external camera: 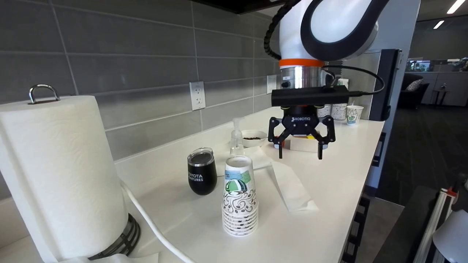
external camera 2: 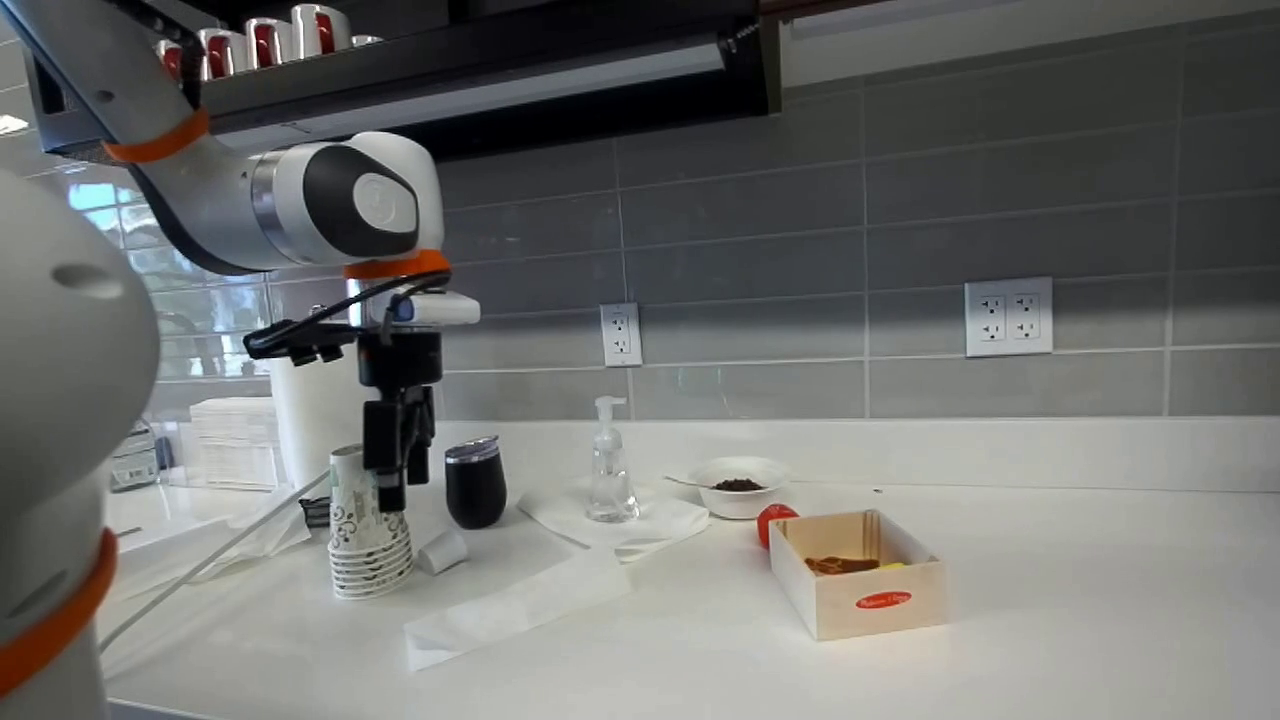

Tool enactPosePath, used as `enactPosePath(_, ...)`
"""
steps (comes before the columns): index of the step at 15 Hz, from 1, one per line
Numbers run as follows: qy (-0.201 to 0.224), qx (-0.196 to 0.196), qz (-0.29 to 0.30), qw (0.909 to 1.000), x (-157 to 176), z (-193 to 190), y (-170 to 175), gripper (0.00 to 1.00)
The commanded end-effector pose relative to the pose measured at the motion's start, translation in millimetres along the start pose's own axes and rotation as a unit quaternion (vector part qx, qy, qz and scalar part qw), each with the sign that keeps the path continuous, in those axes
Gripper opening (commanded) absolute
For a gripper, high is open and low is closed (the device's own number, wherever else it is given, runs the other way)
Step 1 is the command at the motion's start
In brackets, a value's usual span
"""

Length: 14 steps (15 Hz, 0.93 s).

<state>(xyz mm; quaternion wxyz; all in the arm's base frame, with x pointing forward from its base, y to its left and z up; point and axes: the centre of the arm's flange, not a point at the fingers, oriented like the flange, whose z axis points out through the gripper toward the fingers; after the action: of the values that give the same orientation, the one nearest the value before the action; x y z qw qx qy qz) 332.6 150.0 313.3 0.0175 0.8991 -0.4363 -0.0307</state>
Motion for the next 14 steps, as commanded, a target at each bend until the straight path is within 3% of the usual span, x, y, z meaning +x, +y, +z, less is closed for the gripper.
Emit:
enactPosePath(1,0.031,-0.016,0.033,0.9989,-18.2,19.1,19.8,1.0)
enactPosePath(14,0.093,-0.094,0.107,0.9854,-45.6,81.8,29.5,1.0)
